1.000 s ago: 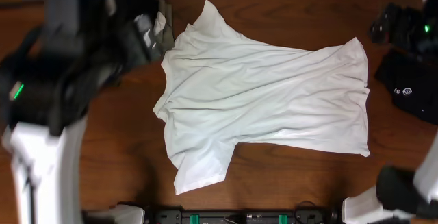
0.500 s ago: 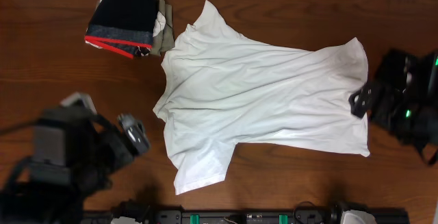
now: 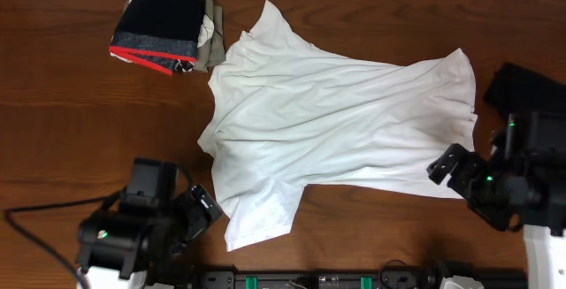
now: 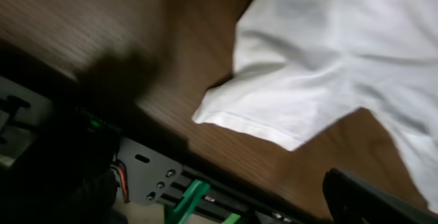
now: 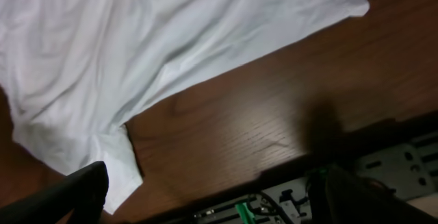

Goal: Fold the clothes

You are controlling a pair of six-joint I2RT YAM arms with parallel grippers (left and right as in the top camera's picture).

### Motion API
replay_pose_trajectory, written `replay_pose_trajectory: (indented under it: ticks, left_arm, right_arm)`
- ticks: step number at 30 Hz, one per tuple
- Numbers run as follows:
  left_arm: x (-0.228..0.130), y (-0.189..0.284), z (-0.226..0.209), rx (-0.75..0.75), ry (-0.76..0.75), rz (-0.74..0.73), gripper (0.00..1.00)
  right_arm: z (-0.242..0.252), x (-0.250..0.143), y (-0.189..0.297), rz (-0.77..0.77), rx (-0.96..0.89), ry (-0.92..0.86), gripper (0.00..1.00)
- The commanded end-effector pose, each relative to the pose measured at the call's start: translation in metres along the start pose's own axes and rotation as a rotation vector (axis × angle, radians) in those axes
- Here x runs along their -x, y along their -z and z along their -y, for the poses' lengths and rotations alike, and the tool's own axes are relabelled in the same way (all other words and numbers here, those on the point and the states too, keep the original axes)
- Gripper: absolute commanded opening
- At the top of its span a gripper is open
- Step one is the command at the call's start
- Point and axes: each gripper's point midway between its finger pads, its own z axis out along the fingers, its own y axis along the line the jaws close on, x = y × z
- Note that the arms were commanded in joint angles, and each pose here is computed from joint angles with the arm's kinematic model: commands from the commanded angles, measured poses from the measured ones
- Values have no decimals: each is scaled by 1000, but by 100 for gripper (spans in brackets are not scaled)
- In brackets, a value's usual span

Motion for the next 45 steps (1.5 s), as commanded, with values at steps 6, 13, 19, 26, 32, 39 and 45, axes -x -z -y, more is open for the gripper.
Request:
replay_pose_trajectory:
  ticks: [6,13,19,26,32,39,45]
  left_arm:
    - [-17,-48,-1,-45,-77,-125,100]
    - [-30,-80,-15,-29,-87,-192,97]
    - [-31,-89,-17,-24,-109,-198,97]
    - [-27,-88,-2,-23,-166,-197,97]
    - [-7,-74,3,83,-191,-140,97]
    - [-8,-80,0,208,-239,-189,97]
    - [-25,-93,8,243,-289,-208,94]
  right_arm:
    - [4,-9,-44,-66,12,-30,99]
    - [5,-7,-55,-59,17,-28,99]
    - [0,1,-56,-29,37,-21,99]
    - [-1,3,-56,-20,42,-19,99]
    - [-2,4,-56,-16,45,-18,99]
    - [-2,5,-56,-12,47,-11,99]
    - [-2,5,-56,-11,48,9,99]
